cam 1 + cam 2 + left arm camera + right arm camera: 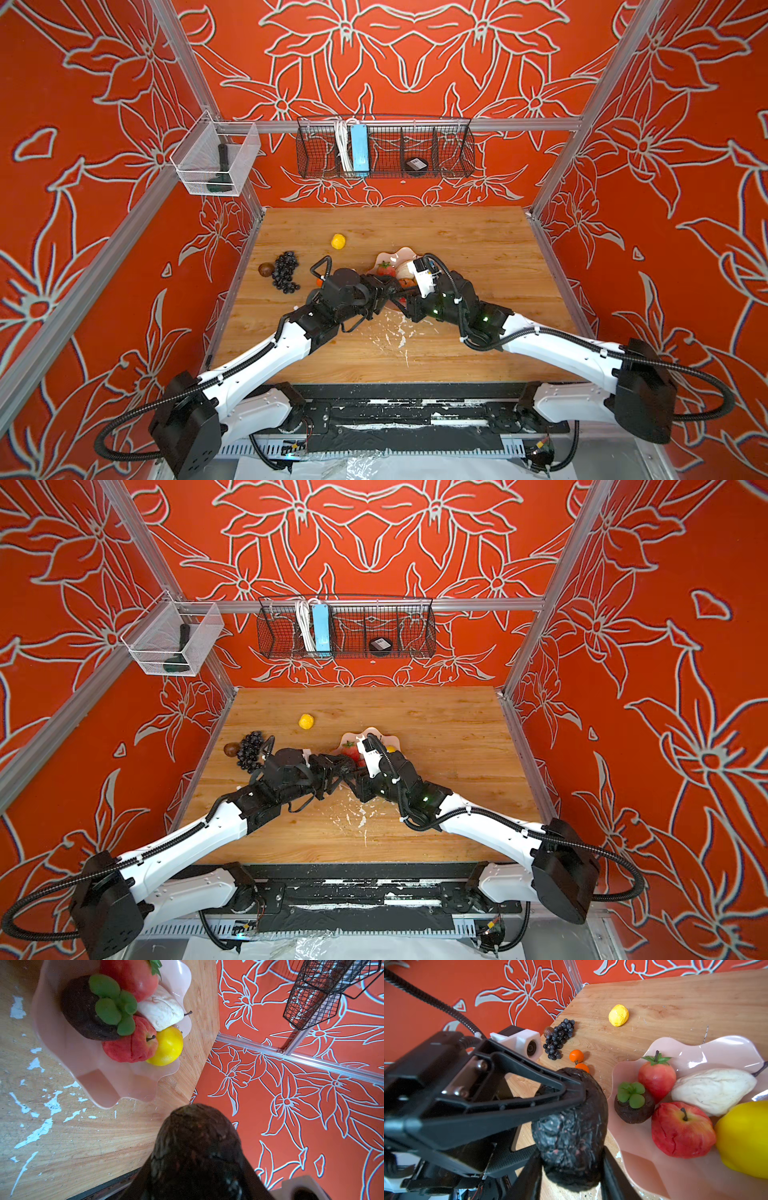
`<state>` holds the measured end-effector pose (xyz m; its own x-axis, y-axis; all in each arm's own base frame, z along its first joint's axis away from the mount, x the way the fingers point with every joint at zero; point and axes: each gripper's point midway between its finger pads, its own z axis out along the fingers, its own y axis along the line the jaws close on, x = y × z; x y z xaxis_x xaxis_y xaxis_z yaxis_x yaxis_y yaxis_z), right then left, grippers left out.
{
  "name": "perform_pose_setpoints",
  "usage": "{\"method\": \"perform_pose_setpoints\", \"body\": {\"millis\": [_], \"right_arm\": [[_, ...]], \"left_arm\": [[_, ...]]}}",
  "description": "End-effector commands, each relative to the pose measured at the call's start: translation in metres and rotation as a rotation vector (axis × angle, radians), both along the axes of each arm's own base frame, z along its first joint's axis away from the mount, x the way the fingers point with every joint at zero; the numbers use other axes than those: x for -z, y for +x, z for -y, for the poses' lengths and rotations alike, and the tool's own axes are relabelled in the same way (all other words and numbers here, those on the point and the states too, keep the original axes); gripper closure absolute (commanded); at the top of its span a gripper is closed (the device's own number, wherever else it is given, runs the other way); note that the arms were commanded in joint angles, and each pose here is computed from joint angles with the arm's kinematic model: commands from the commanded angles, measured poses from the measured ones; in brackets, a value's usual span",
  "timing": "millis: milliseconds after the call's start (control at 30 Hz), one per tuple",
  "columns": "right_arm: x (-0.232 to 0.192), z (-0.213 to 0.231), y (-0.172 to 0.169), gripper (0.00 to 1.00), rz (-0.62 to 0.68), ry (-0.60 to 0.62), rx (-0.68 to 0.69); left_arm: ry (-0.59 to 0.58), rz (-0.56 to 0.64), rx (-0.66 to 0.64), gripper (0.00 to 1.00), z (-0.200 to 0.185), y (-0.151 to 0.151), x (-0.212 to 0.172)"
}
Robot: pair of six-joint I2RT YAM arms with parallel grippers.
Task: Place and organize the fake fruits in the fruit bowl
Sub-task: 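Close right gripper on the avocado while left gripper opens, then draw left gripper back while right gripper carries the avocado over the bowl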
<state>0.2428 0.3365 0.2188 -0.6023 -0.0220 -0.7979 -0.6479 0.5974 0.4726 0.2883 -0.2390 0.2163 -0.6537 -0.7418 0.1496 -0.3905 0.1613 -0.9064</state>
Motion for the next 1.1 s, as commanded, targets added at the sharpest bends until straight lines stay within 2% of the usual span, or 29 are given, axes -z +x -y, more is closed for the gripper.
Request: {"method": "perform_pose_setpoints", "body": {"millis": [0, 200, 333, 500, 600, 633, 667, 767, 867, 933, 1067], "right_arm": [[-0.020, -0.008, -0.001, 0.64, 0.024, 0.037, -0.026], [-0.022, -0.008, -0.002, 0.71, 0.025, 0.038, -0.029], [-0.022, -0.004, 0.000, 0.73, 0.019, 0.022, -0.005], [-0.024, 0.003, 0.002, 0.76, 0.032, -0.001, 0.019], [-0.023, 0.008, 0.005, 0.77, 0.030, -0.035, 0.043], [-0.023, 0.010, 0.006, 0.77, 0.031, -0.052, 0.052], [-0.022, 0.014, 0.007, 0.77, 0.031, -0.072, 0.064], [-0.019, 0.026, 0.007, 0.77, 0.019, -0.116, 0.074], [-0.018, 0.045, 0.007, 0.77, -0.037, -0.147, 0.070], [-0.012, 0.062, 0.005, 0.78, -0.068, -0.229, 0.078], [0.000, 0.085, -0.003, 0.77, -0.135, -0.349, 0.047]], "left_arm": [[-0.013, 0.038, 0.024, 0.57, 0.006, -0.002, -0.016], [-0.010, 0.032, 0.031, 0.52, 0.007, -0.002, -0.012], [0.004, 0.040, 0.038, 0.39, 0.008, -0.002, -0.012], [0.031, 0.045, 0.040, 0.29, 0.007, -0.001, -0.008], [0.052, 0.050, 0.049, 0.16, 0.007, -0.001, -0.006], [0.066, 0.053, 0.051, 0.07, 0.005, 0.000, -0.006], [0.085, 0.064, 0.054, 0.04, 0.002, 0.000, -0.008], [0.212, 0.106, 0.037, 0.02, -0.020, 0.001, -0.015], [0.388, 0.162, -0.023, 0.02, -0.057, 0.000, -0.022], [0.481, 0.231, -0.071, 0.02, -0.084, -0.005, -0.035], [0.623, 0.263, -0.147, 0.02, -0.127, -0.015, -0.036]]}}
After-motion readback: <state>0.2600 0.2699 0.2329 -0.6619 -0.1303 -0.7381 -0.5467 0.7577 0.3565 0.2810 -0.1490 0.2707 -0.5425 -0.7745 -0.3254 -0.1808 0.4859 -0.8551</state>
